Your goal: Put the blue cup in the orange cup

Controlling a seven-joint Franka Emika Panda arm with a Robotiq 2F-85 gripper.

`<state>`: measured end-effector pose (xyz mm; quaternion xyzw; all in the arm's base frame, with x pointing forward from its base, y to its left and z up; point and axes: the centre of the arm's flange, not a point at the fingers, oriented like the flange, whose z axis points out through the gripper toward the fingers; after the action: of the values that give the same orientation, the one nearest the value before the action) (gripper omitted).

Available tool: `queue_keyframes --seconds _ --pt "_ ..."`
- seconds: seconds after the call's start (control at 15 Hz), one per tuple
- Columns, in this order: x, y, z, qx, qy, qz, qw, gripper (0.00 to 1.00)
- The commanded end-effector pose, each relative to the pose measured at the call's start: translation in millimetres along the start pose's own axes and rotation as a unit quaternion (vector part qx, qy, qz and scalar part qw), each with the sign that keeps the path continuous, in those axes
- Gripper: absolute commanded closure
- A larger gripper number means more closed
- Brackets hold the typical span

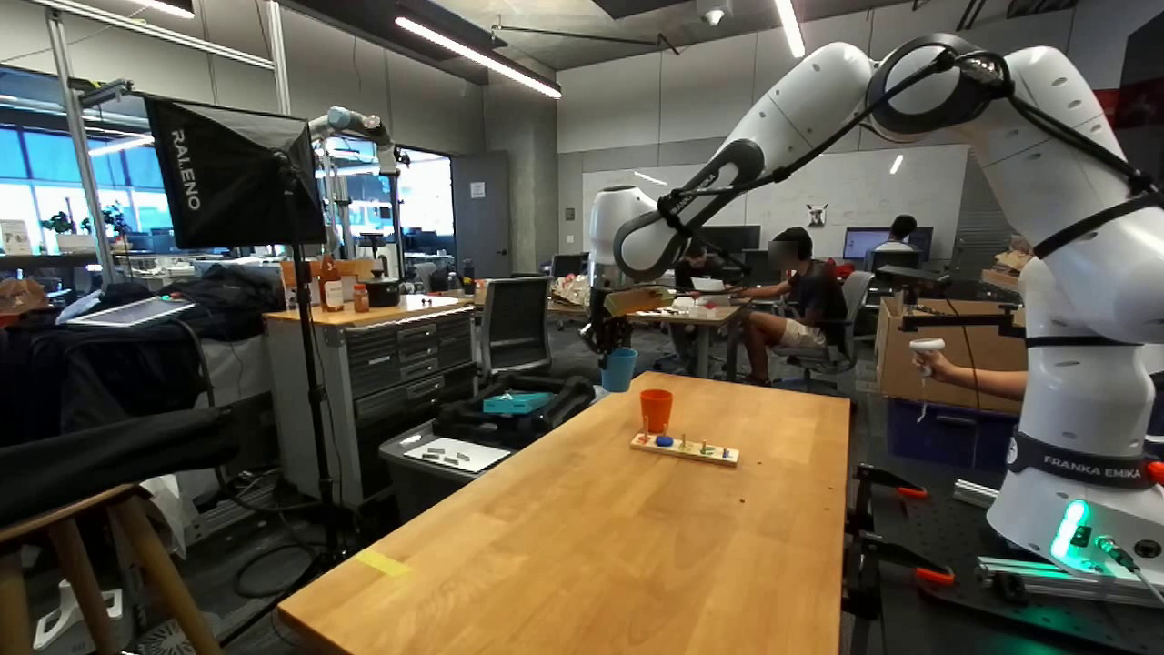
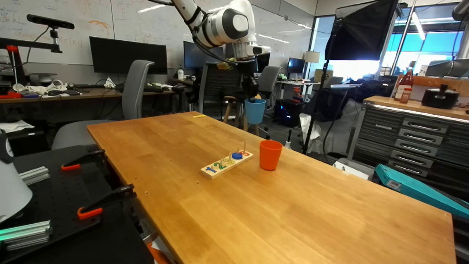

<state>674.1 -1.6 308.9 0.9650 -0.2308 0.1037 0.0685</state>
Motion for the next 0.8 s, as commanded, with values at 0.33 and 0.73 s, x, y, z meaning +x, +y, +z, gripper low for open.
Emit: queue_keyframes --seconds 0.33,0.73 --pt "31.1 79.4 26.3 -0.105 -0.015 0.078 0.9913 0.97" --pt "23.9 93.4 57.7 -0.116 -0.037 0.086 0.9888 0.97"
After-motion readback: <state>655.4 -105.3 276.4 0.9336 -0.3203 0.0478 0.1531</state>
